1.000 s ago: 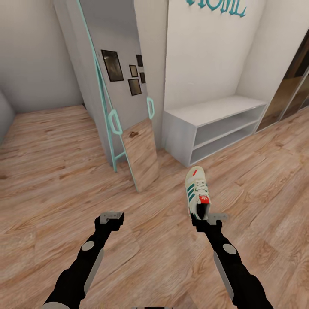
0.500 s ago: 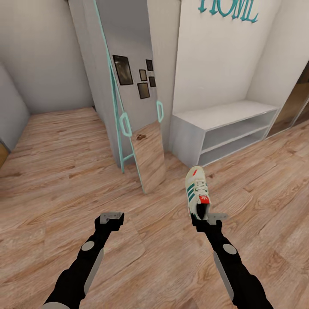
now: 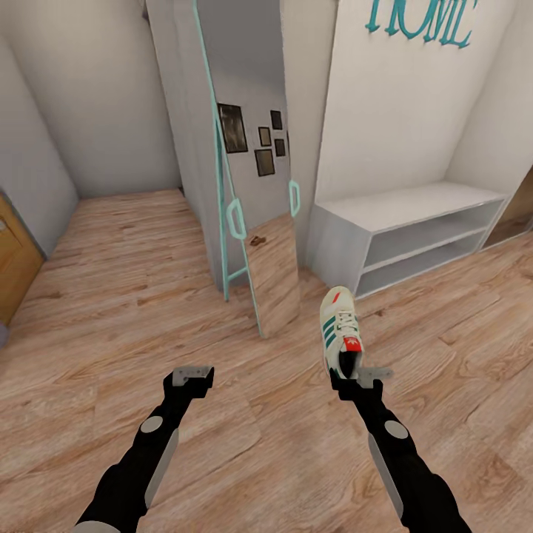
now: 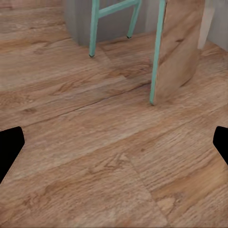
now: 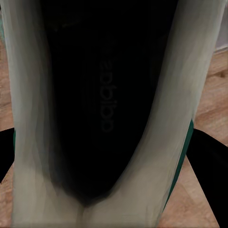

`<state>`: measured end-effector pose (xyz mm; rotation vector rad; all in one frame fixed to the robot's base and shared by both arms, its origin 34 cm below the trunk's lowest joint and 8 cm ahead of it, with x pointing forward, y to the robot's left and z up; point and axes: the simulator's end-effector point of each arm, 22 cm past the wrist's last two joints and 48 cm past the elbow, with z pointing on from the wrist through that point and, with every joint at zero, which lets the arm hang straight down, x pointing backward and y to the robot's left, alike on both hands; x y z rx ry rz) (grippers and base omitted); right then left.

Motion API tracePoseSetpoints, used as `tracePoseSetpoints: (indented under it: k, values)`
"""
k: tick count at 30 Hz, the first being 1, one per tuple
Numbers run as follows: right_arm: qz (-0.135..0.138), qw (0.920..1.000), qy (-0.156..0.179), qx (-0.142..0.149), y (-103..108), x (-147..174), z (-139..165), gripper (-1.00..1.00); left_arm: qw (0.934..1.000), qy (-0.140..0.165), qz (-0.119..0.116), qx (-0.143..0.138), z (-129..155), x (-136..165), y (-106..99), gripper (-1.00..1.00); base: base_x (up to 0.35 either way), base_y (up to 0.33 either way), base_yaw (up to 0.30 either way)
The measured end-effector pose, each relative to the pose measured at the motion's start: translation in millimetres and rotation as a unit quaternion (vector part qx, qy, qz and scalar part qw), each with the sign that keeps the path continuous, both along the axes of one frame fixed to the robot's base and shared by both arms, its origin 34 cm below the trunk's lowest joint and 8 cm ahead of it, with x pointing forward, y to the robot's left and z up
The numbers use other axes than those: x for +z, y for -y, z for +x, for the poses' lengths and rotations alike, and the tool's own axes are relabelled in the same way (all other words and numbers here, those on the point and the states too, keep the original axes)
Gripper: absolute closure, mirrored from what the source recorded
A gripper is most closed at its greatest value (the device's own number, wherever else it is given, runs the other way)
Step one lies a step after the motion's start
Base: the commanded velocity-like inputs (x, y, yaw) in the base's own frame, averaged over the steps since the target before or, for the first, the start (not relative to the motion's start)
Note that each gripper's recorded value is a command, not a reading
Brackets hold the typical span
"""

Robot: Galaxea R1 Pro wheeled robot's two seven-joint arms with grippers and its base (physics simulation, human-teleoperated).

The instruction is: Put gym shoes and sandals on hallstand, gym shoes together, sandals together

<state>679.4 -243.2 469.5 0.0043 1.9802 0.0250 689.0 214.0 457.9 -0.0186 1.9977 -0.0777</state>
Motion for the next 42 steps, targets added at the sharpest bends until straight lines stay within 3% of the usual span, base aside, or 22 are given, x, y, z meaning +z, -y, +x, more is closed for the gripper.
tracePoseSetpoints:
  k: [16, 27, 42]
  values:
    - [0.0, 0.9999, 0.012, 0.0, -0.3, 14.2, 1.8, 1.0, 0.9999, 0.013, -0.002, 0.0, 2.5, 15.2, 1.5, -1.0, 0.0, 0.0, 0.106]
    - [0.001, 0.9998, 0.018, 0.0, -0.3, 20.7, 2.5, 1.0, 0.9999, 0.006, -0.012, -0.003, 0.9, 18.0, 14.1, -1.0, 0.0, 0.0, 0.036]
    - [0.001, 0.9998, 0.022, 0.001, -1.4, 26.3, 3.0, 1.0, 0.9999, 0.005, -0.012, -0.004, 0.3, 21.8, 15.7, -1.0, 0.0, 0.0, 0.263]
